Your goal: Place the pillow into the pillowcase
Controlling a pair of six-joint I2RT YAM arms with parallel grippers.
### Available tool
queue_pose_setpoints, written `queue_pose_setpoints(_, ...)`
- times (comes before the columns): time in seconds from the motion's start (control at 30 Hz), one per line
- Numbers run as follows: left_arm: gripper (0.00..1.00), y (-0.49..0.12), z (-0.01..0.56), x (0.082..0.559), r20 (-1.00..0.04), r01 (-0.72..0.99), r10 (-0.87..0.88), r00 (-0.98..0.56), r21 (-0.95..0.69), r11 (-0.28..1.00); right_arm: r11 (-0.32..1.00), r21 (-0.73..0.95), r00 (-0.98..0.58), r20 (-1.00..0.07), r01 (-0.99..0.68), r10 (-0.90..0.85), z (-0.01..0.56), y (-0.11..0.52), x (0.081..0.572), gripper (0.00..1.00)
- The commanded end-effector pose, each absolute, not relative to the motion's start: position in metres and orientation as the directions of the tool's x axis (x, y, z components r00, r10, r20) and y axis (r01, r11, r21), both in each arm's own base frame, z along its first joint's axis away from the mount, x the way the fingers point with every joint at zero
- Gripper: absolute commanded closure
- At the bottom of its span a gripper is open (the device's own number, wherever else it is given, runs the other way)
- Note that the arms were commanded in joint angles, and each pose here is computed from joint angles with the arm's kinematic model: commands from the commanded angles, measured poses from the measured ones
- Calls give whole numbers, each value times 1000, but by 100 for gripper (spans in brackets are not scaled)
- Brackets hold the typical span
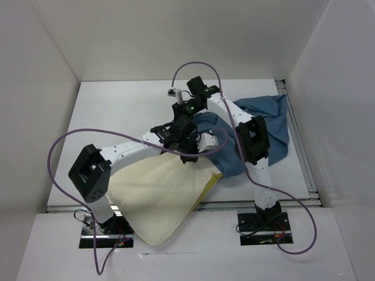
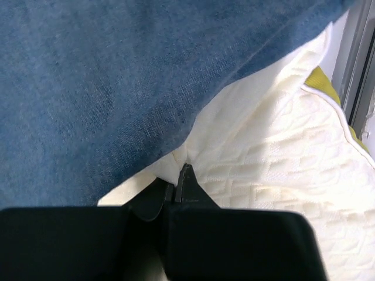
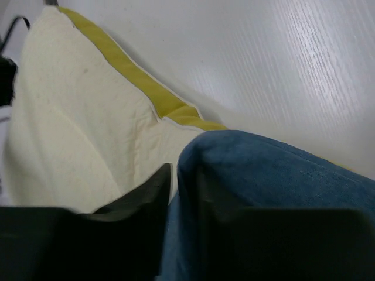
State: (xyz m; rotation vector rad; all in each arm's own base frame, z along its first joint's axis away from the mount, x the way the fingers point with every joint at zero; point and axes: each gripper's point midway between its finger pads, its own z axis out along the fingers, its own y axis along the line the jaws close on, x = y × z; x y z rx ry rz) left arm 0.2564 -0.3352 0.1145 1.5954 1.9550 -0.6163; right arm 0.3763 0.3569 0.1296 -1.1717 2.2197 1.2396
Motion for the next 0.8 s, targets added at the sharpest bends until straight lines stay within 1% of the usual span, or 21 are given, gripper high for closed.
queue_pose_setpoints(0.0,100,-364,185,278,-790,968,611,49,189,167,259,506,-566,-691,-823,-450,179,353,380,68)
queue_pose_setpoints(0.03,100,-364,178,280,-781,967,624,28,178,179,259,506,-566,-691,-823,-450,180,353,380,57)
queue_pose_setpoints(0.07,90,-360,170,283,-763,964,646,13,180,194,256,500,-560,-698,-828,-446,183,354,381,51)
queue_pose_setpoints(0.1,86,-359,171,284,-758,962,652,-21,161,219,270,502,-568,-692,-822,-445,182,353,382,45)
queue_pose_setpoints(0.13,84,-357,164,285,-744,960,666,-49,150,238,279,496,-568,-691,-822,-447,181,352,383,42)
queue_pose_setpoints(0.17,82,-357,168,288,-749,955,660,-58,151,256,317,472,-568,-698,-823,-436,184,347,392,39)
queue_pose_setpoints(0.23,66,-349,173,293,-758,945,645,-102,129,300,355,440,-562,-705,-825,-432,185,344,399,35)
queue_pose_setpoints(0.27,59,-339,178,298,-766,928,626,-146,113,355,401,407,-560,-715,-821,-419,189,336,411,35)
queue_pose_setpoints(0.3,51,-334,185,305,-774,910,612,-161,124,396,423,404,-570,-709,-811,-415,190,333,410,35)
queue_pose_setpoints(0.33,39,-328,185,308,-774,897,606,-184,120,425,453,389,-575,-708,-802,-411,187,325,416,34)
queue_pose_setpoints(0.37,13,-324,184,313,-772,885,603,-201,121,450,477,386,-588,-698,-789,-408,185,322,416,34)
queue_pose_setpoints(0.4,9,-316,189,320,-776,870,596,-207,132,475,504,366,-587,-704,-783,-401,190,314,420,34)
queue_pose_setpoints(0.47,9,-303,182,321,-750,860,615,-245,124,494,541,345,-595,-696,-767,-401,185,303,423,32)
queue_pose_setpoints(0.53,9,-284,173,326,-727,847,618,-298,96,522,586,299,-583,-717,-753,-383,197,288,432,31)
queue_pose_setpoints(0.6,12,-266,169,333,-720,826,592,-363,46,562,630,269,-582,-729,-728,-361,204,268,441,31)
queue_pose_setpoints(0.63,14,-264,168,329,-718,838,583,-380,0,546,647,266,-587,-732,-715,-347,208,262,444,31)
queue_pose_setpoints(0.7,19,-246,170,325,-698,831,573,-429,-57,553,661,251,-576,-747,-707,-332,219,248,447,31)
queue_pose_setpoints(0.73,33,-247,174,321,-703,844,564,-433,-97,527,661,246,-568,-754,-709,-329,224,248,446,31)
queue_pose_setpoints(0.77,43,-243,178,320,-702,847,561,-438,-113,520,667,245,-574,-749,-704,-331,219,242,447,31)
